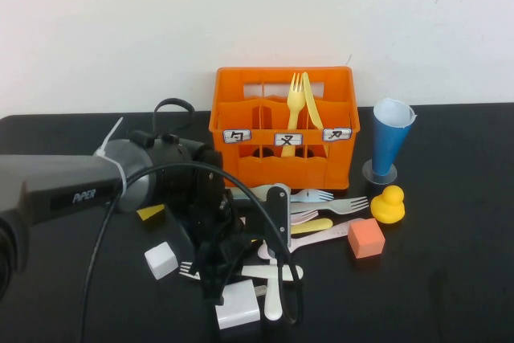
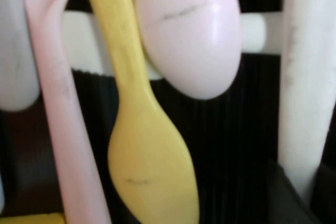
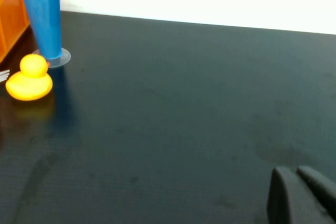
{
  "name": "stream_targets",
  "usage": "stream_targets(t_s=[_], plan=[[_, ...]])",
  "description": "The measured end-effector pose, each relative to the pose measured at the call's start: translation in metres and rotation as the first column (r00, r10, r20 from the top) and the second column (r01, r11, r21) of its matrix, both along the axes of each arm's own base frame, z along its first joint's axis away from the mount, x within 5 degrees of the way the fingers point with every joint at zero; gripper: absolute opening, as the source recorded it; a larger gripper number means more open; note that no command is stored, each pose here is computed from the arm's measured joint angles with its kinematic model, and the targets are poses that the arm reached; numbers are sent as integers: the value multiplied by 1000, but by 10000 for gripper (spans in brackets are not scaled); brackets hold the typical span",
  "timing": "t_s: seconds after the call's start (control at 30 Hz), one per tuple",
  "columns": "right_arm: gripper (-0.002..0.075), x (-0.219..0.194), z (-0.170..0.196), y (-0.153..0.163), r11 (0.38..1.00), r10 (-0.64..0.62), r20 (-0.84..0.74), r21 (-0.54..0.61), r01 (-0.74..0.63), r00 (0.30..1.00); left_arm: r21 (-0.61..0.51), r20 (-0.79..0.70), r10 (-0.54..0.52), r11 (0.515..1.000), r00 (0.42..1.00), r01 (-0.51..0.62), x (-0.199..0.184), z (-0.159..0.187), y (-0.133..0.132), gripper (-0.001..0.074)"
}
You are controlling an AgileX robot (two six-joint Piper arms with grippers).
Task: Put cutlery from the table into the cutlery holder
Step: Pick up the fork, then place the fork on the box
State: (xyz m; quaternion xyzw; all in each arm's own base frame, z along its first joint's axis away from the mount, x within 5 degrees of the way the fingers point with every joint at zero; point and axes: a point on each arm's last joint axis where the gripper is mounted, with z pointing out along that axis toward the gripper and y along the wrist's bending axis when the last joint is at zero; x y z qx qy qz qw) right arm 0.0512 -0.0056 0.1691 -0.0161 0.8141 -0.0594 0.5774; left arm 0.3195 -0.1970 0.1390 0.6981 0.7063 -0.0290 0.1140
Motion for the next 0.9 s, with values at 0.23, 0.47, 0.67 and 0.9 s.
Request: stream_targets(t_s=[0.23, 0.47, 0.67, 0.9], plan=[[-3, 0, 0, 0, 1000, 0, 0, 0, 0, 1000, -63, 75, 22, 998, 997, -17, -6, 34, 2, 98], [-3, 0, 0, 0, 1000, 0, 0, 0, 0, 1000, -339, 416, 252, 935, 874, -108, -33, 80, 26, 98], [-3, 0, 0, 0, 1000, 0, 0, 0, 0, 1000, -809, 353, 756, 542, 551, -225, -47, 97, 52, 98], [-3, 0, 0, 0, 1000, 0, 0, 0, 0, 1000, -983, -105, 857, -13, 505, -183, -41, 113, 48, 98]])
